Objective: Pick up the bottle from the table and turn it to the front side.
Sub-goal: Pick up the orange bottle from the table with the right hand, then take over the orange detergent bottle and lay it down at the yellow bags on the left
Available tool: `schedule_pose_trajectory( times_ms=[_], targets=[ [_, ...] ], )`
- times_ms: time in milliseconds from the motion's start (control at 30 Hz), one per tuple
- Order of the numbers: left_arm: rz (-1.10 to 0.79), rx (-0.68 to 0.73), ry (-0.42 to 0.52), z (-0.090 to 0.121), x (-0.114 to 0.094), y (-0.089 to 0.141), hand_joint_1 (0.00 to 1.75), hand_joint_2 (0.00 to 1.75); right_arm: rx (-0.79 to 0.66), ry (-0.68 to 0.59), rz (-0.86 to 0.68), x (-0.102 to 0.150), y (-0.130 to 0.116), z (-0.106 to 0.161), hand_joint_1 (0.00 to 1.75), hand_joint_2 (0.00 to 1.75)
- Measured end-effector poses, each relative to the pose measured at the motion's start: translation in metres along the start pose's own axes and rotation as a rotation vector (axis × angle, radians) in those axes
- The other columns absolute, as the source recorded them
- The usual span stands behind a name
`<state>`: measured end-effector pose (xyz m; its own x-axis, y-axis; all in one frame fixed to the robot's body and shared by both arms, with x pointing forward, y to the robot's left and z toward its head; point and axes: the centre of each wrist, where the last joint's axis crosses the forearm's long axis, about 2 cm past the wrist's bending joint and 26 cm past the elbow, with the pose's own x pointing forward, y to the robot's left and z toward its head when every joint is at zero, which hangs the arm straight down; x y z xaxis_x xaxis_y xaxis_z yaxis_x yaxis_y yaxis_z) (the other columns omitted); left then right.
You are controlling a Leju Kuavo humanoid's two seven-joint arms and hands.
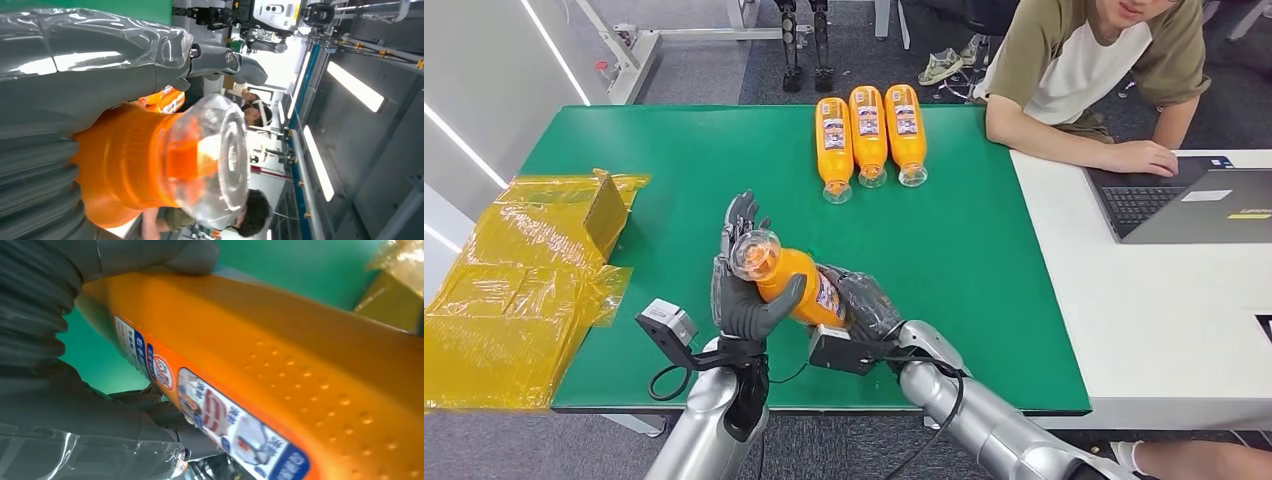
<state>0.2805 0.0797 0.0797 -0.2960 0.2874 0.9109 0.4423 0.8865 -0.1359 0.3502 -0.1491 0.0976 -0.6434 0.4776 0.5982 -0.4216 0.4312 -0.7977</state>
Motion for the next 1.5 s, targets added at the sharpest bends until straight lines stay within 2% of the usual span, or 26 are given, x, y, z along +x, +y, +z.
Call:
schedule_pose_trajectory(
  times_ms=[333, 667, 900, 933, 1033, 1067, 1500],
  targets=[
    [-0.016, 0.003, -0.002, 0.0002, 0.0003, 0.0017, 0.0, 1.75, 0.039, 0.006, 0.01, -0.0019, 0.0012, 0.0013, 1.75, 1.75],
    [-0.06, -0.042, 0.027, 0.0023, -0.0024, 0.0016, 0.0, 1.75, -0.066, -0.053, 0.035, 0.0016, 0.003, 0.0, 1.75, 1.75],
    [-0.084, -0.072, 0.063, 0.0035, -0.0051, 0.0006, 0.0, 1.75, -0.075, -0.063, 0.027, 0.0037, -0.001, -0.0037, 1.75, 1.75],
    [-0.085, -0.074, 0.066, 0.0036, -0.0054, 0.0006, 0.36, 1.75, -0.072, -0.064, 0.024, 0.0038, -0.0014, -0.0041, 1.75, 1.75],
    [-0.088, -0.078, 0.069, 0.0034, -0.0058, 0.0006, 1.67, 1.75, -0.064, -0.064, 0.019, 0.004, -0.0016, -0.0049, 1.75, 1.75],
    [-0.088, -0.079, 0.07, 0.0033, -0.0058, 0.0006, 1.75, 1.75, -0.063, -0.064, 0.018, 0.0041, -0.0015, -0.005, 1.75, 1.75],
    [-0.064, -0.082, 0.059, 0.003, -0.0061, 0.0003, 1.75, 1.75, -0.067, -0.058, 0.011, 0.0035, 0.0002, -0.0059, 1.75, 1.75]
  ],
)
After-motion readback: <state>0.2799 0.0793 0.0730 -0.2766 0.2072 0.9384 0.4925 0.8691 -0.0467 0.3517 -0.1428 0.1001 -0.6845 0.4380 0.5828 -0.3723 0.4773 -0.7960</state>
